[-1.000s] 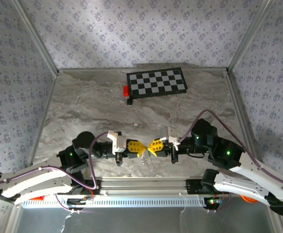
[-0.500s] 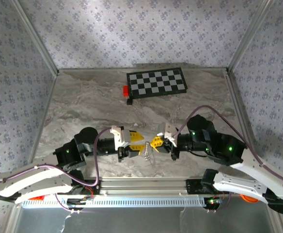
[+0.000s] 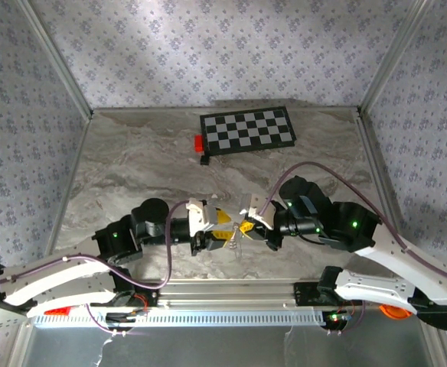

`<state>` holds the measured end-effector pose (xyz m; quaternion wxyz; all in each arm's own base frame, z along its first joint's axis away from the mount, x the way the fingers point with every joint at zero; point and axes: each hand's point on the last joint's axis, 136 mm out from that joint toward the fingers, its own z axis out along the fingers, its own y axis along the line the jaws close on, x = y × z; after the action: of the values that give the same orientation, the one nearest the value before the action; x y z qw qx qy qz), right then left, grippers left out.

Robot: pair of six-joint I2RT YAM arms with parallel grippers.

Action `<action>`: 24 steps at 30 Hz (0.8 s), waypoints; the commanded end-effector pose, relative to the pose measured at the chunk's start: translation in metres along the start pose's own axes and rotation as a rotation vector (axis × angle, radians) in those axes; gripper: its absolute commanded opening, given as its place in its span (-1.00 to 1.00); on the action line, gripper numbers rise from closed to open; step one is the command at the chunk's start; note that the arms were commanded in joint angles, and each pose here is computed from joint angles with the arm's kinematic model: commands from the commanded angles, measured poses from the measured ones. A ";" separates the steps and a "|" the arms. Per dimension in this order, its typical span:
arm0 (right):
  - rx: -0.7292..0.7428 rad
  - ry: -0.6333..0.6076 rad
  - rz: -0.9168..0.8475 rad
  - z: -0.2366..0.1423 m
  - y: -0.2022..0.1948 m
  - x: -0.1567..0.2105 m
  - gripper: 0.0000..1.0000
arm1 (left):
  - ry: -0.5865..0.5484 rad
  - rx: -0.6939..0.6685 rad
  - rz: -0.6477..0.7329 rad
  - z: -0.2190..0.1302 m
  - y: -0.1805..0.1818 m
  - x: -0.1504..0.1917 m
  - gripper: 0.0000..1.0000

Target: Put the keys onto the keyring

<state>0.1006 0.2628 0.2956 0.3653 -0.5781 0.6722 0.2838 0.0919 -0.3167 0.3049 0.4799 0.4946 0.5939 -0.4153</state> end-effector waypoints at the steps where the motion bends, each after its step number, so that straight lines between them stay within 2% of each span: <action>1: 0.011 -0.034 -0.040 -0.011 0.000 -0.018 -1.00 | -0.051 -0.001 0.016 0.000 0.000 -0.020 -0.27; 16: -0.034 -0.030 -0.049 -0.001 0.006 -0.018 -1.00 | -0.034 -0.002 0.024 0.007 0.002 -0.016 -0.70; 24: -0.042 -0.007 -0.053 0.003 0.007 -0.015 -1.00 | -0.043 0.010 0.023 0.004 -0.001 -0.019 -0.63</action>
<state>0.1003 0.2713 0.2961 0.3563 -0.5915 0.6664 0.2813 0.0958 -0.3244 0.2906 0.4671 0.5034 0.6047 -0.4035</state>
